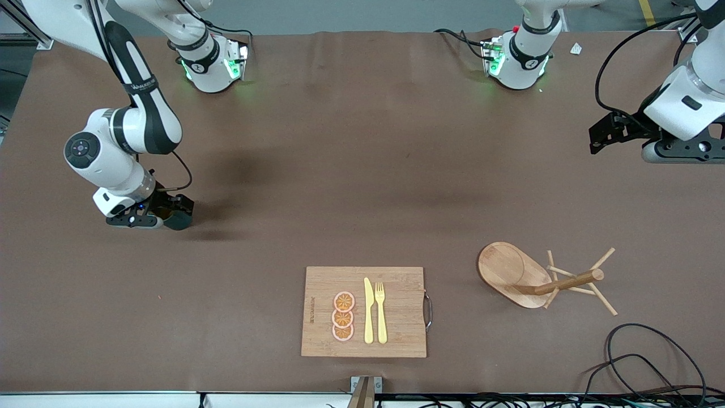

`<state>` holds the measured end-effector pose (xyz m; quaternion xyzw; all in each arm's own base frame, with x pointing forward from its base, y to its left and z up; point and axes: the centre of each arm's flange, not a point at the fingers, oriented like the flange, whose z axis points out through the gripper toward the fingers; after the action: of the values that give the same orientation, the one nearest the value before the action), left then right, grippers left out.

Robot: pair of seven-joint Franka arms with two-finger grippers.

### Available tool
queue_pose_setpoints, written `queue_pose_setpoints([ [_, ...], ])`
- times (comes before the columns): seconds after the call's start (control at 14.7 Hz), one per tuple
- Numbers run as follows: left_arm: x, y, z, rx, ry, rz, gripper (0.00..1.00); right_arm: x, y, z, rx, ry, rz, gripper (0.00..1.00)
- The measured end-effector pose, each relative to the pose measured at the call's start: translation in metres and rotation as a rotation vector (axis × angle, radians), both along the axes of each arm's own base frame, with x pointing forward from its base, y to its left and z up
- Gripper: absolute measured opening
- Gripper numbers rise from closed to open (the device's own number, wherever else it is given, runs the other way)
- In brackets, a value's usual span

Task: Pass cup and hang on rack
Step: 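Move the right gripper down to the teal mug, then close the right gripper on the teal mug's rim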

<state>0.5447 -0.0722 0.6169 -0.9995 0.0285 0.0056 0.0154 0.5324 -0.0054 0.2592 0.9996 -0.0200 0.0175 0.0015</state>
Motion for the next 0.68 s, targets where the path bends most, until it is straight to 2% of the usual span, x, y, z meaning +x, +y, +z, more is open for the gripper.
queue_pose_setpoints([
  [0.07, 0.000, 0.000, 0.000, 0.000, 0.000, 0.000, 1.00, 0.000, 0.000, -0.001, 0.000, 0.001, 0.001, 0.96],
  [0.2, 0.000, 0.000, 0.000, 0.000, 0.000, 0.000, 1.00, -0.001, 0.000, -0.003, 0.000, 0.003, 0.001, 0.86],
  [0.27, 0.000, 0.000, 0.000, 0.000, 0.000, 0.000, 1.00, -0.001, 0.000, -0.005, 0.000, 0.003, 0.005, 0.86],
  [0.41, 0.000, -0.001, 0.000, 0.000, 0.000, -0.003, 1.00, -0.003, 0.000, -0.009, -0.001, -0.002, 0.030, 0.73],
  [0.48, 0.000, -0.002, 0.000, 0.000, 0.000, -0.004, 1.00, -0.004, 0.000, -0.011, -0.002, -0.005, 0.047, 0.72],
  [0.68, 0.000, -0.002, 0.000, 0.000, 0.000, -0.004, 1.00, -0.007, -0.001, -0.015, -0.003, -0.004, 0.073, 0.47],
])
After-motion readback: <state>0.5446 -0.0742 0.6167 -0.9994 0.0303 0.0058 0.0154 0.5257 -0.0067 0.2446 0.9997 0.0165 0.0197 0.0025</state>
